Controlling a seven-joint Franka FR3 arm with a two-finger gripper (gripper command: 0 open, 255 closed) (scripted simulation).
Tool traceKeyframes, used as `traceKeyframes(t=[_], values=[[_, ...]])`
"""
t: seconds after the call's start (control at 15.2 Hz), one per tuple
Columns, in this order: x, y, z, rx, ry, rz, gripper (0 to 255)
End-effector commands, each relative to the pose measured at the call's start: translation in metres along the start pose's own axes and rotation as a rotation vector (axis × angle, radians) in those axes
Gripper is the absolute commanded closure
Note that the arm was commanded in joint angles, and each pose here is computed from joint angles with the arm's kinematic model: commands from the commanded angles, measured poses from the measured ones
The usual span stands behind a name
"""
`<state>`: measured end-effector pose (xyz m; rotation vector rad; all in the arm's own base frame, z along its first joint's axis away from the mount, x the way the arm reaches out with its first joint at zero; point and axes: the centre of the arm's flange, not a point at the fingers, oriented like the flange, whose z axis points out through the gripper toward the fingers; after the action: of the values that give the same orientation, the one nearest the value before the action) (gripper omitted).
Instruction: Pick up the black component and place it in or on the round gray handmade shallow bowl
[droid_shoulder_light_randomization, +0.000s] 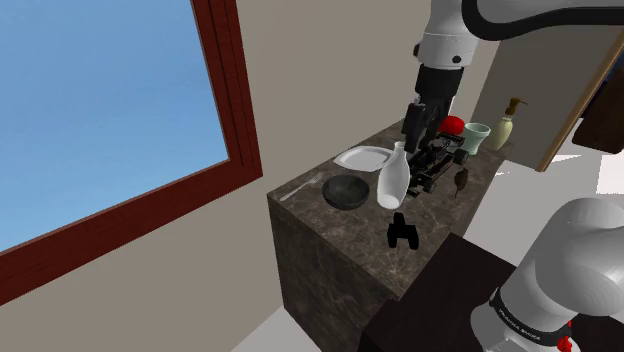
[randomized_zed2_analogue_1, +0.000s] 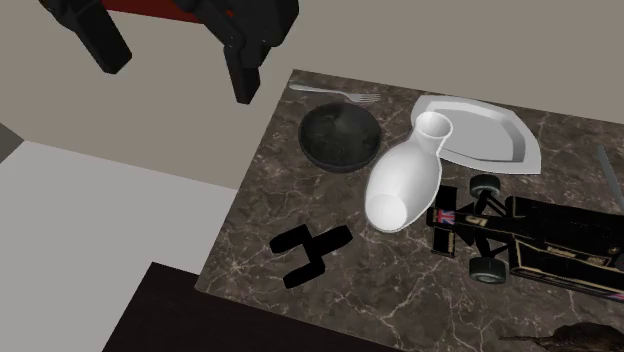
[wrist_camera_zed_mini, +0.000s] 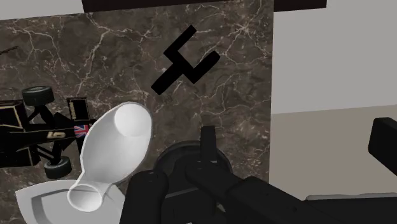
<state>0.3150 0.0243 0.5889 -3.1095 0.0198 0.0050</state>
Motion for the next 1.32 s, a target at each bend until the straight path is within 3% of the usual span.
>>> traceKeyframes(t=[0.0,1.25], values=[[0.0,0.0,0.0,0.0,0.0,0.0,0],[-0.004,0.078,0.237,-0.027,0.004,0.01,0]])
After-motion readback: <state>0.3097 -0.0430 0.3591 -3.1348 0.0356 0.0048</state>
